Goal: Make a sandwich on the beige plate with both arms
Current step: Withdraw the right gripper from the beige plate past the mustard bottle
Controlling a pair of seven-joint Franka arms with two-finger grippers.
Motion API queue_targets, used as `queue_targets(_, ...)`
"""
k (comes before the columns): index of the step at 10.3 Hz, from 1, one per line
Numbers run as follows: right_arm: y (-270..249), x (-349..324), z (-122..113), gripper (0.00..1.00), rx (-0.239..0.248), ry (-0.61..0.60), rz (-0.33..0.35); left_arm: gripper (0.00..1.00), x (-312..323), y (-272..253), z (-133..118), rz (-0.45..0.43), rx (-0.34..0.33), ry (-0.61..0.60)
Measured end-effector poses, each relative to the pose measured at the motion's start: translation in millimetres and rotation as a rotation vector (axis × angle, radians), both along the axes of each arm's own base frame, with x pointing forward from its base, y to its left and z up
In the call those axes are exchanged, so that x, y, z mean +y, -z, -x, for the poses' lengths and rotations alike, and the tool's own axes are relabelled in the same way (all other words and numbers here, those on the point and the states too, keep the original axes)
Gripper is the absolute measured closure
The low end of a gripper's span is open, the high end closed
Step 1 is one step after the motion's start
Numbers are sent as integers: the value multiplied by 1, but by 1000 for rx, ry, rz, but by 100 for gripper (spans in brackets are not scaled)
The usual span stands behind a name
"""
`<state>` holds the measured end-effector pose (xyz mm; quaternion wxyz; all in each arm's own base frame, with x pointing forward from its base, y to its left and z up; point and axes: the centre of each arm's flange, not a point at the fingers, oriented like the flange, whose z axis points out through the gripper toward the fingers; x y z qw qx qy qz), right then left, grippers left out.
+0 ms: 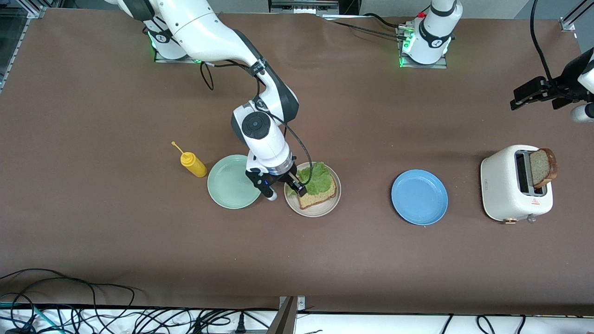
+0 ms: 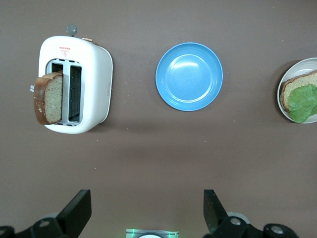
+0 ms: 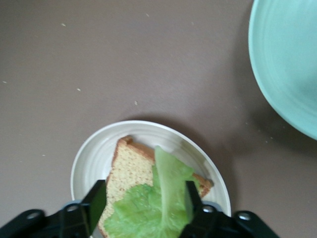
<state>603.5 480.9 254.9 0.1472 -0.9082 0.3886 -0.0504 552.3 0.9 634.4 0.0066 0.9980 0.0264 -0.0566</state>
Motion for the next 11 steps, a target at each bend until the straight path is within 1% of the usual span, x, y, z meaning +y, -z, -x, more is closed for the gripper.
queue_targets(1, -7, -4, -2, 9, 6, -24, 29, 0, 0, 0, 0, 0, 0, 0)
queue_targets(2, -17, -12, -7, 0, 20, -61, 70, 0, 0, 0, 0, 0, 0, 0)
queue_targets(5, -79, -52, -22, 0, 57, -193, 173, 0, 0, 0, 0, 0, 0, 0)
queue_targets(7, -121, -97, -33, 0, 82, -309, 243, 0, 0, 0, 0, 0, 0, 0)
queue_targets(9, -144, -142, -44, 0, 116, -391, 301, 0, 0, 0, 0, 0, 0, 0)
queue_targets(11, -163, -189, -52, 0, 161, -497, 354, 0, 0, 0, 0, 0, 1, 0)
